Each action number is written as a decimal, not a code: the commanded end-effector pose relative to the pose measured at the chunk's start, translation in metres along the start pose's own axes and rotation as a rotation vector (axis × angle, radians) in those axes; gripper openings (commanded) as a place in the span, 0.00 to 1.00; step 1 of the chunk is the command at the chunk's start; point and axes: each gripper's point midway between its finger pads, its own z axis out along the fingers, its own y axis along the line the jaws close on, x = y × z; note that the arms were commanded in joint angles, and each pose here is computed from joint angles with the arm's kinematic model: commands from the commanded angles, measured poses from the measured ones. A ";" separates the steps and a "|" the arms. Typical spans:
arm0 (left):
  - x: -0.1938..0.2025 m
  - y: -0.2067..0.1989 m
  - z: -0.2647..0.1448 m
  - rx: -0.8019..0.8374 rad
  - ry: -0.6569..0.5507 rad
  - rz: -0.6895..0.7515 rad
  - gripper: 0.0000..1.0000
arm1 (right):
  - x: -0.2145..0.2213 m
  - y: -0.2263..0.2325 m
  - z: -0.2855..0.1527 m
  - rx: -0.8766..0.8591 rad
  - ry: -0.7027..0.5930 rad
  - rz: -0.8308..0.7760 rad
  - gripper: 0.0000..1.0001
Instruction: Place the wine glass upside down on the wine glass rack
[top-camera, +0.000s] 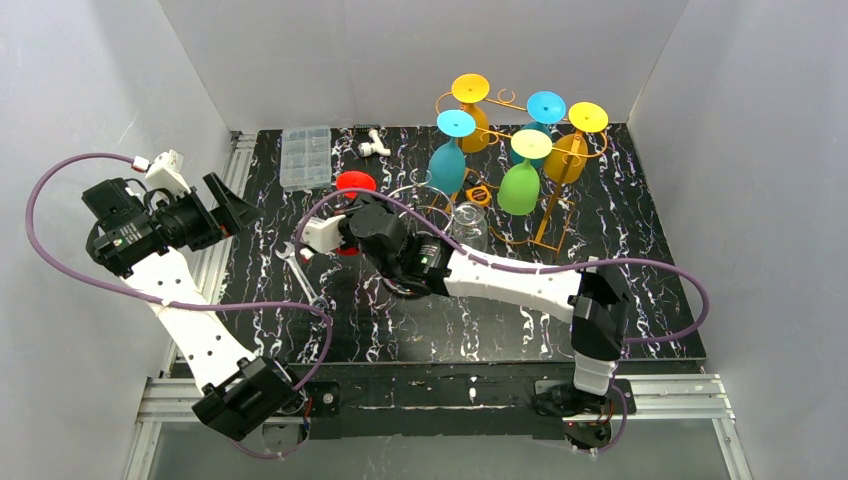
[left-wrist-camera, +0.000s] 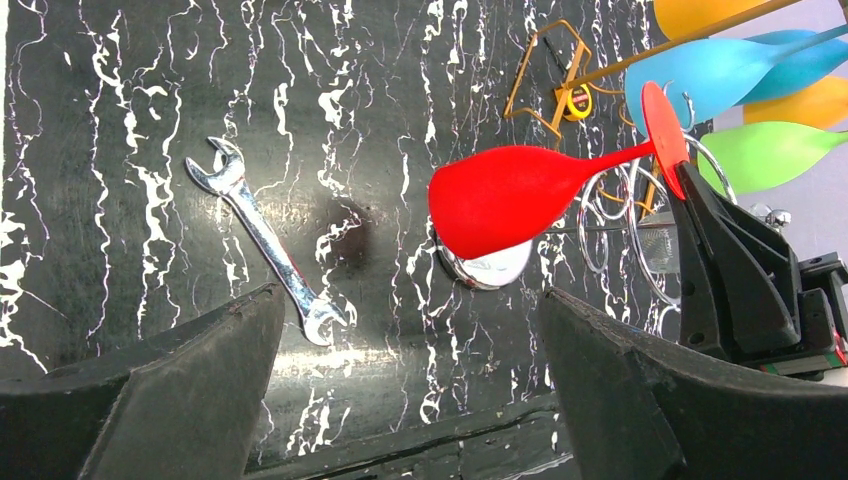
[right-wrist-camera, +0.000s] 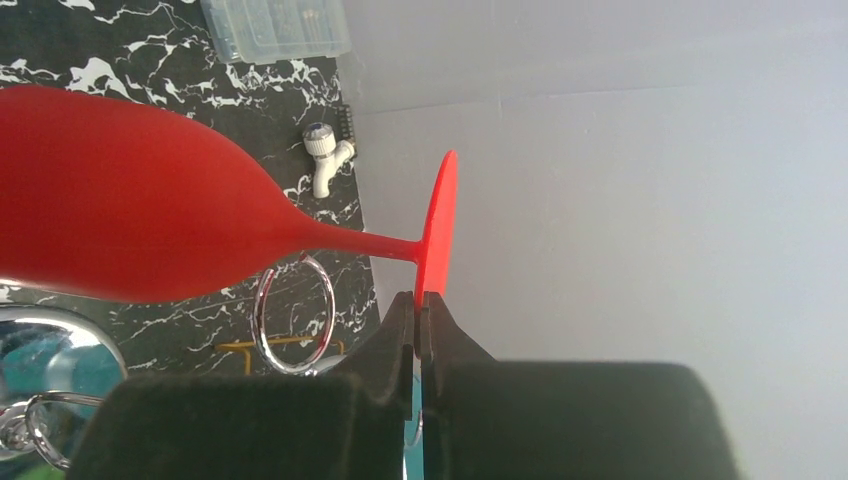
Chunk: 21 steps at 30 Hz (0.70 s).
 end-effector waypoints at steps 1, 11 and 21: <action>-0.005 -0.008 -0.008 0.001 -0.023 0.036 0.98 | -0.011 -0.019 -0.009 0.050 -0.018 0.055 0.01; -0.008 -0.007 -0.007 -0.002 -0.024 0.032 0.98 | -0.006 -0.019 -0.019 0.051 0.001 0.059 0.01; -0.010 -0.009 -0.010 -0.006 -0.035 0.044 0.98 | 0.008 -0.008 -0.027 0.044 0.025 0.062 0.01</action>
